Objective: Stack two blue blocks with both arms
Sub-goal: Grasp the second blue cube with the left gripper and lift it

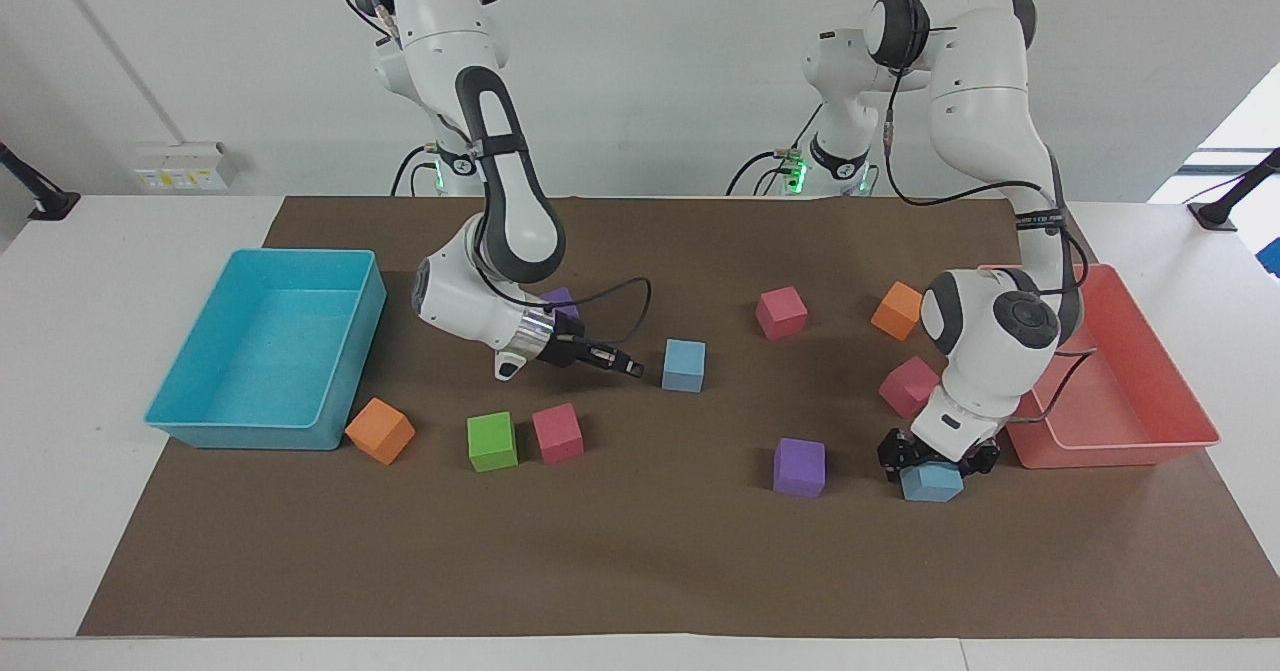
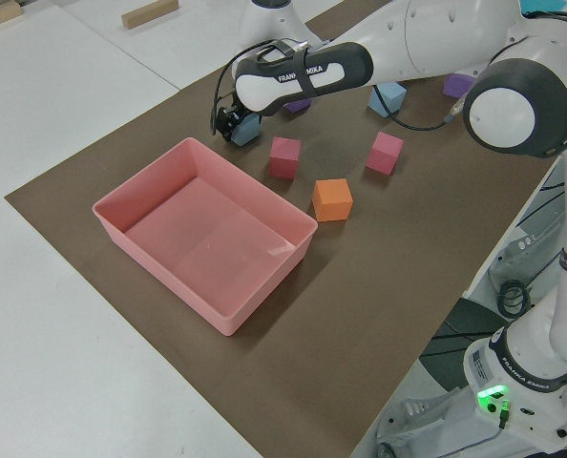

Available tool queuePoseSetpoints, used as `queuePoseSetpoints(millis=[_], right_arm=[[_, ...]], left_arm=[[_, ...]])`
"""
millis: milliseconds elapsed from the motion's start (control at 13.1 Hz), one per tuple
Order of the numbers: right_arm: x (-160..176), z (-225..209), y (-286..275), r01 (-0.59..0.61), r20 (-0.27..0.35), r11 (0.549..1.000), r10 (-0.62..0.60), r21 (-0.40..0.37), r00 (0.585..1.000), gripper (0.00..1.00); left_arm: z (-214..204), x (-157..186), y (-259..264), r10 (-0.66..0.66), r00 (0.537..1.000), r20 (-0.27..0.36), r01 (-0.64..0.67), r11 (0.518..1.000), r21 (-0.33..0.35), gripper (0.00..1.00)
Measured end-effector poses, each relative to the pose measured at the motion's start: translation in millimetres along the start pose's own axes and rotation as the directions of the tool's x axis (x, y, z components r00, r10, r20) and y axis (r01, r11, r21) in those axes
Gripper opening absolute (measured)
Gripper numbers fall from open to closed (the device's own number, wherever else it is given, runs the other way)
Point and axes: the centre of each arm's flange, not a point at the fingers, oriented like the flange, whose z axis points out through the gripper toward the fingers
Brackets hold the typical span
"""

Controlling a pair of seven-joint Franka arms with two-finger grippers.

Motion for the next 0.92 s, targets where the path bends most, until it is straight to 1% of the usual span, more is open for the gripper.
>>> queuePoseSetpoints(millis=[76, 153, 306, 459, 535, 688, 918], right_arm=[[-0.2, 0.6, 1.0, -0.001, 0.000, 1.000, 0.001, -0.001, 1.000, 0.01], [-0.5, 1.1, 1.8, -0.002, 0.001, 1.000, 0.002, -0.003, 1.000, 0.01], [-2.8, 4.4, 5.2, 0.006, -0.002, 1.000, -0.006, -0.010, 1.000, 0.01], [-6.1, 9.7, 10.7, 0.022, -0.013, 0.999, -0.022, -0.024, 1.000, 0.01], [-7.7, 12.1, 13.1, 0.026, -0.013, 0.999, -0.027, -0.029, 1.000, 0.01], [-9.0, 13.6, 15.4, 0.031, -0.010, 0.999, -0.032, -0.033, 0.999, 0.01], [-10.0, 12.5, 14.8, 0.034, -0.011, 0.999, -0.034, -0.032, 0.999, 0.01]], left_arm=[[-0.3, -0.4, 0.2, 0.000, 1.000, 0.004, 0.000, 1.000, 0.000, 0.93], [-0.9, -0.9, 0.3, -0.001, 1.000, 0.010, 0.001, 1.000, -0.001, 0.85], [-3.9, -1.0, 0.3, -0.001, 1.000, 0.013, 0.001, 1.000, -0.001, 0.60], [-11.5, -0.6, 0.7, 0.000, 1.000, 0.016, 0.000, 1.000, -0.001, 0.60], [-20.3, -0.2, 1.3, 0.000, 1.000, 0.019, 0.000, 1.000, -0.002, 0.58], [-46.4, -0.1, 10.6, 0.010, 1.000, 0.029, -0.010, 1.000, -0.006, 0.58], [-88.9, -3.9, 64.1, -0.006, 0.999, 0.044, 0.007, 1.000, -0.019, 0.58]])
